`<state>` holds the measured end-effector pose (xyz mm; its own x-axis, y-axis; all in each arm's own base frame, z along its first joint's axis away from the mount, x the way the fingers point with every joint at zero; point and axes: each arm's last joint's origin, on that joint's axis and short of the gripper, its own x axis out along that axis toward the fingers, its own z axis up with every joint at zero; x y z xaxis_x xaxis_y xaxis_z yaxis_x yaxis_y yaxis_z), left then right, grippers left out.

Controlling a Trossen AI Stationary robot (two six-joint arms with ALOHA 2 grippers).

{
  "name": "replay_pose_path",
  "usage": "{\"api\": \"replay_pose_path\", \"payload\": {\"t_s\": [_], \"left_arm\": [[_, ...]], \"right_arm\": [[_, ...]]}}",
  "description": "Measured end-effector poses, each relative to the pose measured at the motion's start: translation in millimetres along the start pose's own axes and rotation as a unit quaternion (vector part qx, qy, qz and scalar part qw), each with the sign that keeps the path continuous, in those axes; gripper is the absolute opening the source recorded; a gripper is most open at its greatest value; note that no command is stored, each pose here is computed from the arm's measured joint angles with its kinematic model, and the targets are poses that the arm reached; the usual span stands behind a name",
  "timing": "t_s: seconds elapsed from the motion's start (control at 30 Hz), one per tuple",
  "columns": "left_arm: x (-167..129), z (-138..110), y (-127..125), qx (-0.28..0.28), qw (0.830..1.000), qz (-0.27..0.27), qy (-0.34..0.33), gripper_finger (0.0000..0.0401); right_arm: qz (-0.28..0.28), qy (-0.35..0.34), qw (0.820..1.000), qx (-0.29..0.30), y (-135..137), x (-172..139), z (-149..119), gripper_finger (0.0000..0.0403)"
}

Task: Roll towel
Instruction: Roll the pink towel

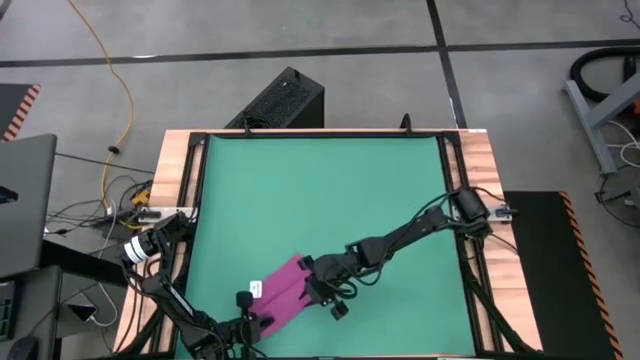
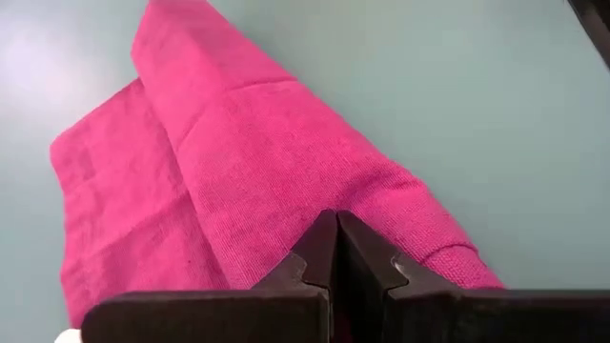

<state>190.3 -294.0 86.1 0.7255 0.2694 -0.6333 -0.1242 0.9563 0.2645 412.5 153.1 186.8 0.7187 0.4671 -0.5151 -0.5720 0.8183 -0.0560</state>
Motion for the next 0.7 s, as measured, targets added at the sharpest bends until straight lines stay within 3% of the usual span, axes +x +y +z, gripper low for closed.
{"api": "replay_pose_path", "payload": {"t_s": [0.1,0.43,0.53,0.7], "left_arm": [[-2,-2,-1,0.012,1.0,-0.003,0.002,0.0],[-8,-16,2,0.046,0.999,0.008,-0.004,0.0],[-7,-21,4,0.049,0.999,0.01,-0.001,0.0],[-6,-23,6,0.054,0.998,0.012,0.002,0.0]], "right_arm": [[0.001,0.008,1.0,0.014,0,0,-2,0.0155],[-0.028,0.018,0.996,-0.083,4,2,-15,0.0144],[-0.047,0.026,0.99,-0.128,3,7,-19,0.0162],[-0.038,0.032,0.987,-0.154,3,28,-40,0.0216]]}}
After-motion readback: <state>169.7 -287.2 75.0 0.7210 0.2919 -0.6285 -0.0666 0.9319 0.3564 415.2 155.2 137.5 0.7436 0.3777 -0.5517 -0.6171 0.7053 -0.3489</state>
